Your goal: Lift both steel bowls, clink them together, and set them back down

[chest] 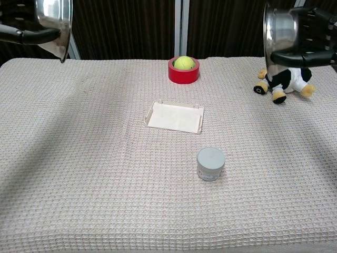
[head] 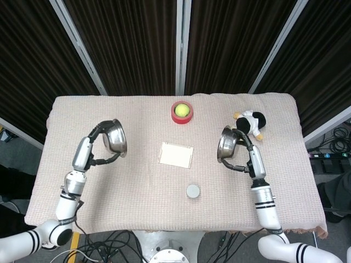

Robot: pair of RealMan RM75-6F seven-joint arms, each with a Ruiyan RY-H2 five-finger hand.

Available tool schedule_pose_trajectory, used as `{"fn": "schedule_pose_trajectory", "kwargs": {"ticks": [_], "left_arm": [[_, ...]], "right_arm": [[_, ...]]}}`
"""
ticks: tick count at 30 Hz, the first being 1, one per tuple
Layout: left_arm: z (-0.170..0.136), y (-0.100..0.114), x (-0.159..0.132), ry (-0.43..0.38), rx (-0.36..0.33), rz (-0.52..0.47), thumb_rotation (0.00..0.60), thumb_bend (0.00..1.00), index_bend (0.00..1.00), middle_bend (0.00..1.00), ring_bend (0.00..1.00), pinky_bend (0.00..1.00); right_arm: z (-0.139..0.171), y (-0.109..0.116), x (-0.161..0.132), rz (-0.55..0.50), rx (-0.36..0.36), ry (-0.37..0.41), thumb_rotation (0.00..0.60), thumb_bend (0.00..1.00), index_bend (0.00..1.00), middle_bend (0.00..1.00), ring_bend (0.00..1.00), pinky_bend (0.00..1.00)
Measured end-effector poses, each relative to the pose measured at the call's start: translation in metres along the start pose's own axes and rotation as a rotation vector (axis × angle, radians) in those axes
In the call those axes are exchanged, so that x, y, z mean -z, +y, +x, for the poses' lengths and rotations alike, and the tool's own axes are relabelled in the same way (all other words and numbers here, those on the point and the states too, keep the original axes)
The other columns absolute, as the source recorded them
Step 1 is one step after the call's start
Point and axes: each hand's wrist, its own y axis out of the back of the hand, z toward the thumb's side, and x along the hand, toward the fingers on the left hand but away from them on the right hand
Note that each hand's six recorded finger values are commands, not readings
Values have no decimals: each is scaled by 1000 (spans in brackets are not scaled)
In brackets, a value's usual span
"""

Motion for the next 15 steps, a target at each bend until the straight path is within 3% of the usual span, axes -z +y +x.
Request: {"fn": "schedule_pose_trajectory", "kwargs": {"ticks": [3, 6, 10, 15], "left_arm": [[3, -26, -4, 23, 58, -230, 600, 280, 404, 376, 353, 524], [12, -60, -15, 33, 130, -388, 600, 276, 408, 376, 354, 524], [23, -83, -30, 13, 175, -452, 600, 276, 410, 380, 361, 528], [33, -95, -40, -2, 203, -473, 600, 276, 413, 382, 362, 532]], "right_arm": [[-9, -19, -6, -207, -64, 26, 600, 171, 437, 347, 267, 398], [-20, -43, -13, -394, -155, 28, 600, 173, 439, 345, 267, 398], [-37, -79, -24, -573, -293, 9, 600, 185, 441, 344, 267, 398], [-56, -131, -38, -645, -452, -21, 600, 190, 443, 342, 267, 398]]}}
